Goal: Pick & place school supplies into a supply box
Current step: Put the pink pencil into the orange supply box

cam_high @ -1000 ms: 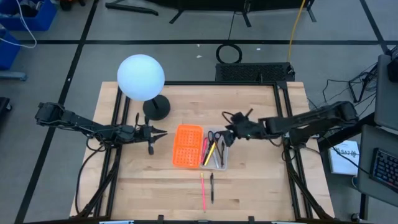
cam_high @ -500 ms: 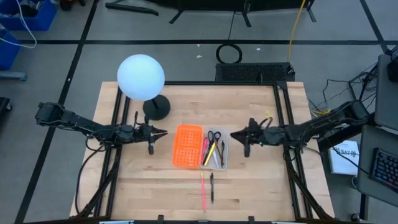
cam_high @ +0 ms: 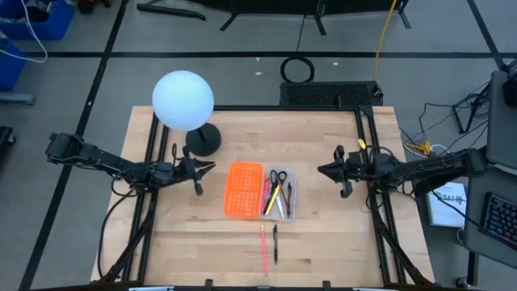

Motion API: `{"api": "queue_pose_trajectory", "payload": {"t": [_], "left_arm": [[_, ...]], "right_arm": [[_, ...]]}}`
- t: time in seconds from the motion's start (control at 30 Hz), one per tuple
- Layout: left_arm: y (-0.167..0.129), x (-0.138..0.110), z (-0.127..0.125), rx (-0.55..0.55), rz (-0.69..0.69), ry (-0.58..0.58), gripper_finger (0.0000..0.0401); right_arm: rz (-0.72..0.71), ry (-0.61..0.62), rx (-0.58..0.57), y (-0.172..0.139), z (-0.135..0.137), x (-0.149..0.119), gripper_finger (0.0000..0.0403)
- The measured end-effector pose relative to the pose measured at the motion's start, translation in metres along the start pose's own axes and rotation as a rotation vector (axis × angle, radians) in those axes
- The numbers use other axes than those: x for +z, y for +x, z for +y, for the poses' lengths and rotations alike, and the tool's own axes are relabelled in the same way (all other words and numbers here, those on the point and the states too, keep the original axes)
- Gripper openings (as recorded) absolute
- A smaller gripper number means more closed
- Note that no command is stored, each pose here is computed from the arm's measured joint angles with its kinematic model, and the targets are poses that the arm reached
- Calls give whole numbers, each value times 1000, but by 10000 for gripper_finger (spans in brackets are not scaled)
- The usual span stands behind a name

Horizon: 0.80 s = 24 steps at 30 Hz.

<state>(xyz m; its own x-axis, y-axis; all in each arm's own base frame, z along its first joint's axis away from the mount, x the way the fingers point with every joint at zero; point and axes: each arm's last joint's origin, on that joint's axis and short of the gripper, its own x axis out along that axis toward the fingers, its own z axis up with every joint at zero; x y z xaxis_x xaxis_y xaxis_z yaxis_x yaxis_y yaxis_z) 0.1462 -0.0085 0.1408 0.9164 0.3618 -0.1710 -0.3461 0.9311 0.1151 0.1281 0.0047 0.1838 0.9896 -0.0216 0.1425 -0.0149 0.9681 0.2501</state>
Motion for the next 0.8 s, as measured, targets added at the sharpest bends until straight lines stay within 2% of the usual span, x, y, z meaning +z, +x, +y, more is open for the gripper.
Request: {"api": "queue_pose_trajectory", "payload": {"t": [0.13,0.23,0.33,0.43,0.53,0.7,0.8], "left_arm": [[0,0,-1,-42,0,-56,47],[-1,0,-7,-176,6,-110,47],[-4,-2,-14,-313,32,-111,47],[-6,-5,-16,-303,63,-93,47],[-7,-9,-17,-273,96,-72,47],[-10,-16,-21,-395,162,-7,46],[-11,-17,-21,-353,175,-15,46]], "right_arm": [[-33,-31,20,-1,2,3,1],[-12,-112,32,-1,4,1,2],[10,-196,48,0,6,-2,1],[-18,-209,56,0,8,0,1],[-40,-190,1,-1,7,1,1],[-67,-247,-65,-1,5,4,0],[-71,-282,-64,-1,6,4,0]]}}
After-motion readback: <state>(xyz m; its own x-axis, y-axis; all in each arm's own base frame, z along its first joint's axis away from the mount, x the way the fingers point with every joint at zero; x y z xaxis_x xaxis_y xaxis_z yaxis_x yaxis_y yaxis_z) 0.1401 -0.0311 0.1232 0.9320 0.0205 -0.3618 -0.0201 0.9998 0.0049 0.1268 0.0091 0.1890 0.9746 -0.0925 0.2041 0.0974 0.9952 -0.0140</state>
